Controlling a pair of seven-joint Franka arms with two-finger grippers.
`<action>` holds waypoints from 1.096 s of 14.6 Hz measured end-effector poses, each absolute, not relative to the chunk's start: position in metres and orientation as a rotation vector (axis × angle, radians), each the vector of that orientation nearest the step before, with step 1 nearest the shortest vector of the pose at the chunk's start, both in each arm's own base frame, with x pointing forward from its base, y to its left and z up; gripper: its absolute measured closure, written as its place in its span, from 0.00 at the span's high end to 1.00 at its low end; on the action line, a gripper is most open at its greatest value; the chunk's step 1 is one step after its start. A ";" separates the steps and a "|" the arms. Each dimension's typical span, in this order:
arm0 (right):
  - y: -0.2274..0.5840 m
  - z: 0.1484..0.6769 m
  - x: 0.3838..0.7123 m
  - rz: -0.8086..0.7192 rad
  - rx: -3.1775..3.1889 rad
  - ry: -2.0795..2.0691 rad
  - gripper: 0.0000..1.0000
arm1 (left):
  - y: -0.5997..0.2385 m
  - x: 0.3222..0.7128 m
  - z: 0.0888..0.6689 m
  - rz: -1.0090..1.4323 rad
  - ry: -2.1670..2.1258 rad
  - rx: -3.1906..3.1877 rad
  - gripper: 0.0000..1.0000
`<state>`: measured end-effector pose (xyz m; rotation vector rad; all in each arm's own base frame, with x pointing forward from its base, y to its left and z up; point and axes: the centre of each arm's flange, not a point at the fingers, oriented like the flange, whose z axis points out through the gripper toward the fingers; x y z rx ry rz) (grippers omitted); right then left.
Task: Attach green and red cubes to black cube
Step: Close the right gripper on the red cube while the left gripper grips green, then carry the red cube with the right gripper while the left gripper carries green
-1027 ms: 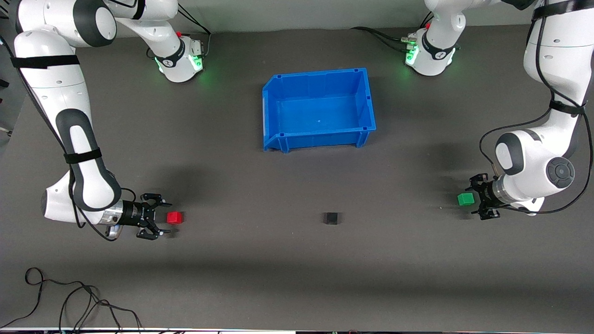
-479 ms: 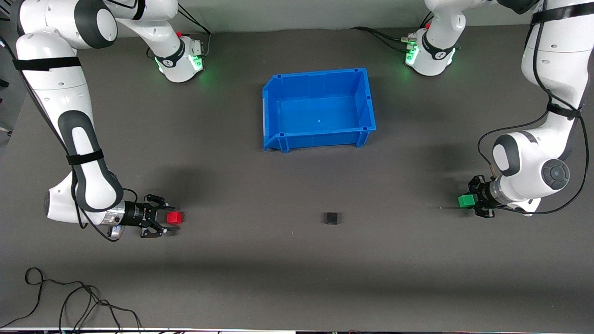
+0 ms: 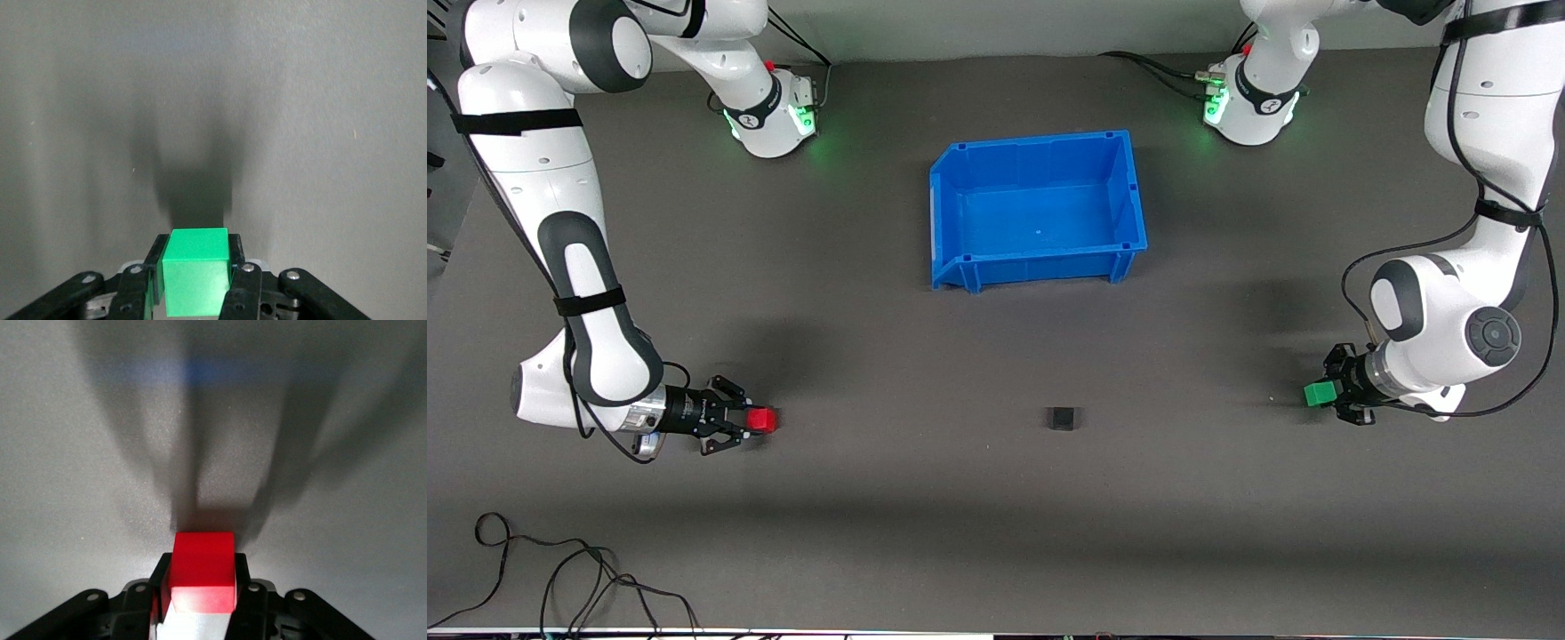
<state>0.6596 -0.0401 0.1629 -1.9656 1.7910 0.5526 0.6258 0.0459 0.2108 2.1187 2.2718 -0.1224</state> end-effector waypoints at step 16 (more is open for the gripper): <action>0.137 0.243 0.705 0.667 -1.810 1.718 0.40 | -0.035 0.657 0.299 -0.222 2.239 2.142 0.40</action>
